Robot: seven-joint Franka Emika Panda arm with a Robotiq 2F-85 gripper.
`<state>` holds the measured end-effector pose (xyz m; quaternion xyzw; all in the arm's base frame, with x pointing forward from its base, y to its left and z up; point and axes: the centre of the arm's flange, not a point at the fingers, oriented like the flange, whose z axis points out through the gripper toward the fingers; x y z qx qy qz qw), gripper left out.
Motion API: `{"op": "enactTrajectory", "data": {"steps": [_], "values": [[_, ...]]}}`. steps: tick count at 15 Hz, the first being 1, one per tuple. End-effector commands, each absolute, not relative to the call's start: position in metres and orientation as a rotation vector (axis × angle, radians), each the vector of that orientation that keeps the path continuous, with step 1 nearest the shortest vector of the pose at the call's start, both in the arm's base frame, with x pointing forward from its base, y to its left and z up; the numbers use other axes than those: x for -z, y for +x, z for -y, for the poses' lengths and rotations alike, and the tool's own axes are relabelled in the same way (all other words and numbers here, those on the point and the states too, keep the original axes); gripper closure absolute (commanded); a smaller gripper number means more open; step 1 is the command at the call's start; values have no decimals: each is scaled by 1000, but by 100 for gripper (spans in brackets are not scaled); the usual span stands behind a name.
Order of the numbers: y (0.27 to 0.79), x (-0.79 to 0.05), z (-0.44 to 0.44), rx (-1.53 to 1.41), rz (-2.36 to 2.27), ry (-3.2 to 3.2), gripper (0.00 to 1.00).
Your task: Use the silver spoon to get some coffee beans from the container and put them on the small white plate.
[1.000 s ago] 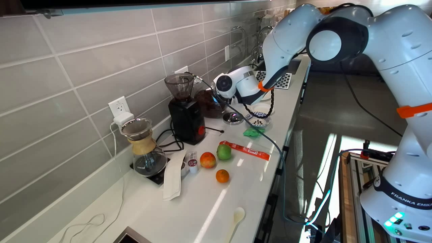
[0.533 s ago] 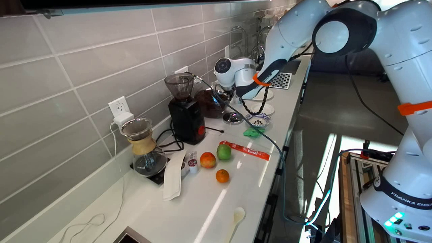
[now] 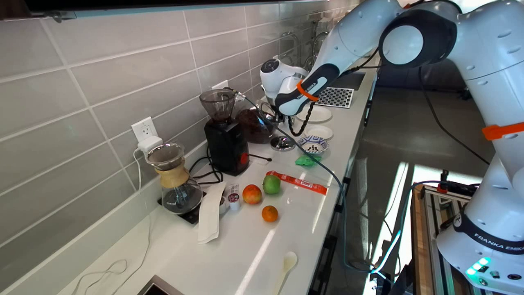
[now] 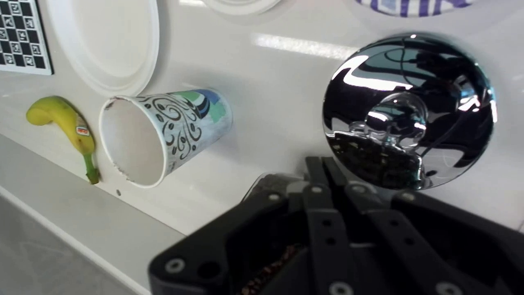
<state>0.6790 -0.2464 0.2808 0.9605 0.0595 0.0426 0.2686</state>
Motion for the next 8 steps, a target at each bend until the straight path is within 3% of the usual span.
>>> {"op": "enactTrajectory", "data": {"steps": [1,8], "values": [[691,-288,260,-84,-118,2693,99],[691,-279,277,-110,-37,2846,99]]}}
